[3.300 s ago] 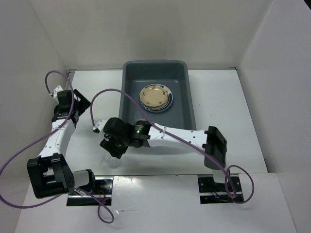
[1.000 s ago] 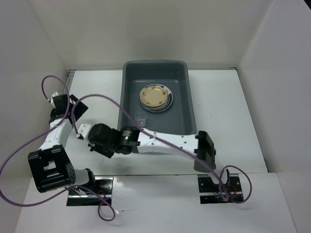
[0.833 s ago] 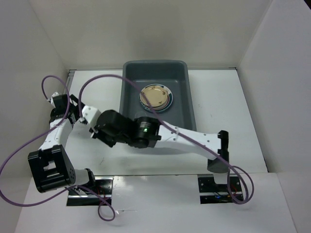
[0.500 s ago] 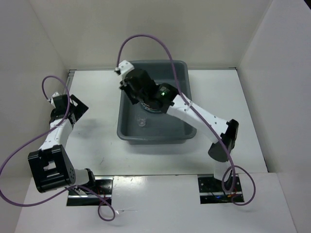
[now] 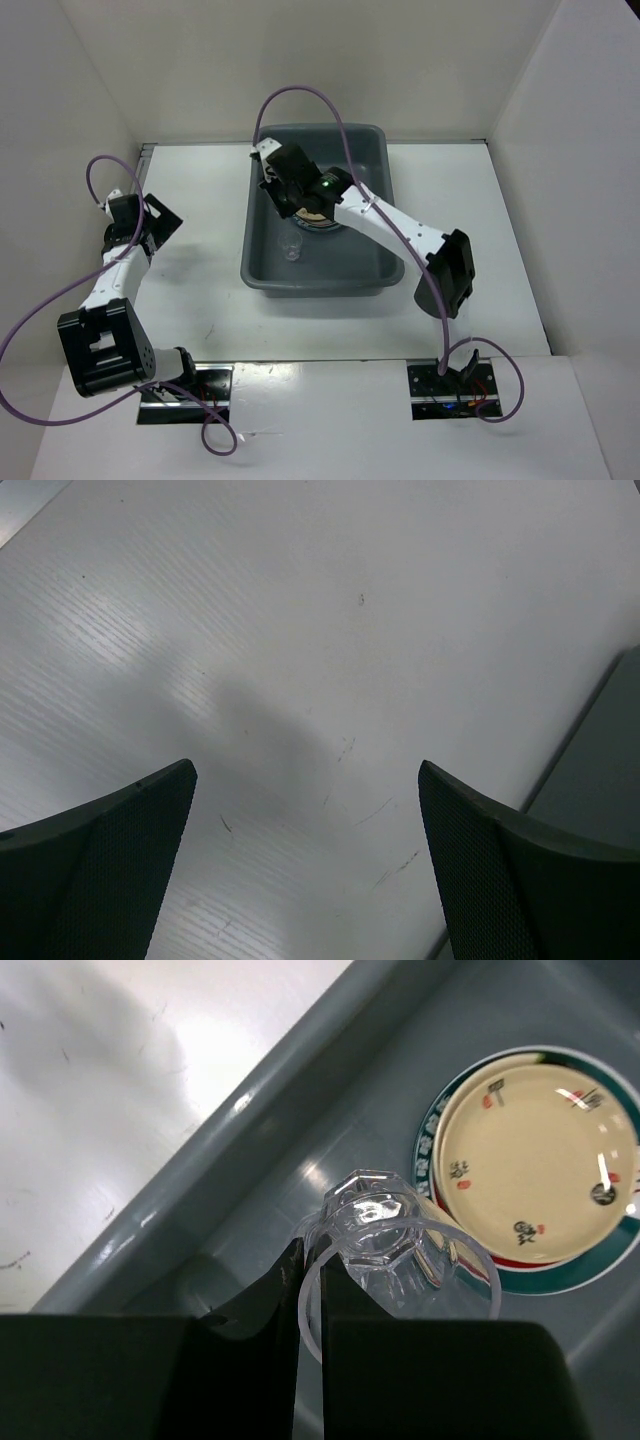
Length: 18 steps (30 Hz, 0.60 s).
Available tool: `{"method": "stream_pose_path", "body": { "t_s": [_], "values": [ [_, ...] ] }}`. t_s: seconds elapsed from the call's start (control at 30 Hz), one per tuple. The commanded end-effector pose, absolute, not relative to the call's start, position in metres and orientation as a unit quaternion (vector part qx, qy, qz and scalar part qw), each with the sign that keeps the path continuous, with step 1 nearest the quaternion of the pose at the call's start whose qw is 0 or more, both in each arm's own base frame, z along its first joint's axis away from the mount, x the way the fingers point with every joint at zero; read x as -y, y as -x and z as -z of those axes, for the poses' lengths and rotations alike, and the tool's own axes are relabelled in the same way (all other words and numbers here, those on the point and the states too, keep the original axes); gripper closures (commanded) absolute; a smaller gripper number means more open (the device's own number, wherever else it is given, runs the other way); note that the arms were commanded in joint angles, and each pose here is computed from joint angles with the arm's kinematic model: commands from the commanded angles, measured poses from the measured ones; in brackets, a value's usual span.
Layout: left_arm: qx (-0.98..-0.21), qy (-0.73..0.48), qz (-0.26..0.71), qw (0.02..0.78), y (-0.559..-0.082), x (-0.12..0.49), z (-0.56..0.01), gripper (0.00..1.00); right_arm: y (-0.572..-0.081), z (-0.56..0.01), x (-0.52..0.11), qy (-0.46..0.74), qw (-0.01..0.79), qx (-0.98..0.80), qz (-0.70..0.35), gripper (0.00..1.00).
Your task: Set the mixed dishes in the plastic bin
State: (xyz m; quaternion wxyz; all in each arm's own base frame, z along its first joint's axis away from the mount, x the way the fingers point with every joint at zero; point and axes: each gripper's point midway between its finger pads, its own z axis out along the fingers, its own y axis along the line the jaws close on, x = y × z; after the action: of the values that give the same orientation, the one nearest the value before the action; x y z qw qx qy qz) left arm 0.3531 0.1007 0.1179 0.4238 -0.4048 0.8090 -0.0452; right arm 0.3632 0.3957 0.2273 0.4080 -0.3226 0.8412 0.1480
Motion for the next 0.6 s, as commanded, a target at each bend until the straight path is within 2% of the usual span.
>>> {"method": "stream_pose_path", "body": {
  "t_s": [0.0, 0.57],
  "values": [
    [-0.801, 0.406, 0.055, 0.436, -0.359, -0.101, -0.121, 0.02, -0.357, -0.208, -0.407, 0.331, 0.391, -0.842, -0.166, 0.98],
    [-0.803, 0.402, 0.064, 0.435, -0.362, -0.098, -0.12, 0.02, -0.332, -0.15, -0.4, 0.359, 0.313, -0.868, -0.14, 0.98]
  ]
}}
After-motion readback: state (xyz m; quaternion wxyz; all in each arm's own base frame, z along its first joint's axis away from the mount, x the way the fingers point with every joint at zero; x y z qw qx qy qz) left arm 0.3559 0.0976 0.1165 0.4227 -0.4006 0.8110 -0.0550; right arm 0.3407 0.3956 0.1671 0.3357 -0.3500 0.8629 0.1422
